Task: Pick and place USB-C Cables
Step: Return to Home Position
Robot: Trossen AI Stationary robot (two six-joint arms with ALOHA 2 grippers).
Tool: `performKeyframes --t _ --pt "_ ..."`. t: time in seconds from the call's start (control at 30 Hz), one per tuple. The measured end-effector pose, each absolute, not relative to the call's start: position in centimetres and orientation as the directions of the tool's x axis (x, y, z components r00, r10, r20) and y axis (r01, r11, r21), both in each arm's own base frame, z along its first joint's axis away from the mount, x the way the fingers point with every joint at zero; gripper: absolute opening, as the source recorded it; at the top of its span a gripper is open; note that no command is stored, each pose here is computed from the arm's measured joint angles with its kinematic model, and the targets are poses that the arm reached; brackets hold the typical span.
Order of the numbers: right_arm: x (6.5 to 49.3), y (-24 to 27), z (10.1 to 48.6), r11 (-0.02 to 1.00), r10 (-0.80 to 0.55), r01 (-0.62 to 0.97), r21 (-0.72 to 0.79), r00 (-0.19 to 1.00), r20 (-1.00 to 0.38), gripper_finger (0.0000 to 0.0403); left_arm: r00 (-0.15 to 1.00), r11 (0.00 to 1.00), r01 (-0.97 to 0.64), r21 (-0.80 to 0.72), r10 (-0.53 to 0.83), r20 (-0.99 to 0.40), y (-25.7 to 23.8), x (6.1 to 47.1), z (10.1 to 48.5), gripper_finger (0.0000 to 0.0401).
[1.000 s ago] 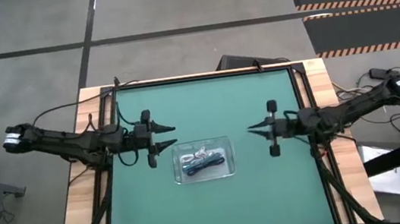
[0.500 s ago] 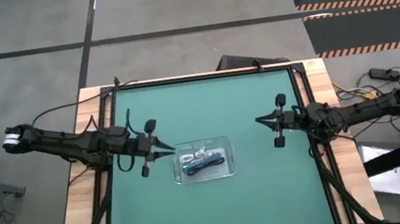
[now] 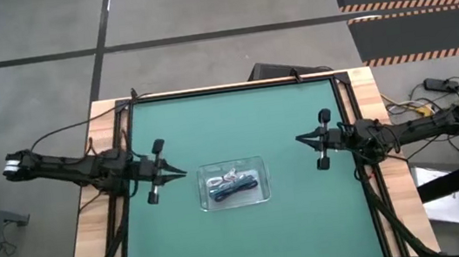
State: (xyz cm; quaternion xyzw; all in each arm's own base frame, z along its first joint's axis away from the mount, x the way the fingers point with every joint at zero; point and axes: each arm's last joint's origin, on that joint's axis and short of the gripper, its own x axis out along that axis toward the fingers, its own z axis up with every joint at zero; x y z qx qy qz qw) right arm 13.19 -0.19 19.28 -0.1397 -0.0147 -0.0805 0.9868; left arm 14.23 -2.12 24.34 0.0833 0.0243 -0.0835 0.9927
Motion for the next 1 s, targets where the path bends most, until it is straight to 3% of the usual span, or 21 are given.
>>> performKeyframes --t 0.57,1.0 --pt "10.7 -0.3 19.2 0.939 -0.158 0.217 -0.267 0.961 0.225 0.0009 0.975 0.980 0.135 0.148 -0.158 0.157 -1.5 9.8 21.4 0.0010" --pt "9.5 -0.3 18.6 0.938 -0.160 0.210 -0.277 0.968 0.194 0.0009 0.976 0.987 0.149 0.064 -0.157 0.151 -1.4 9.2 19.8 0.0010"
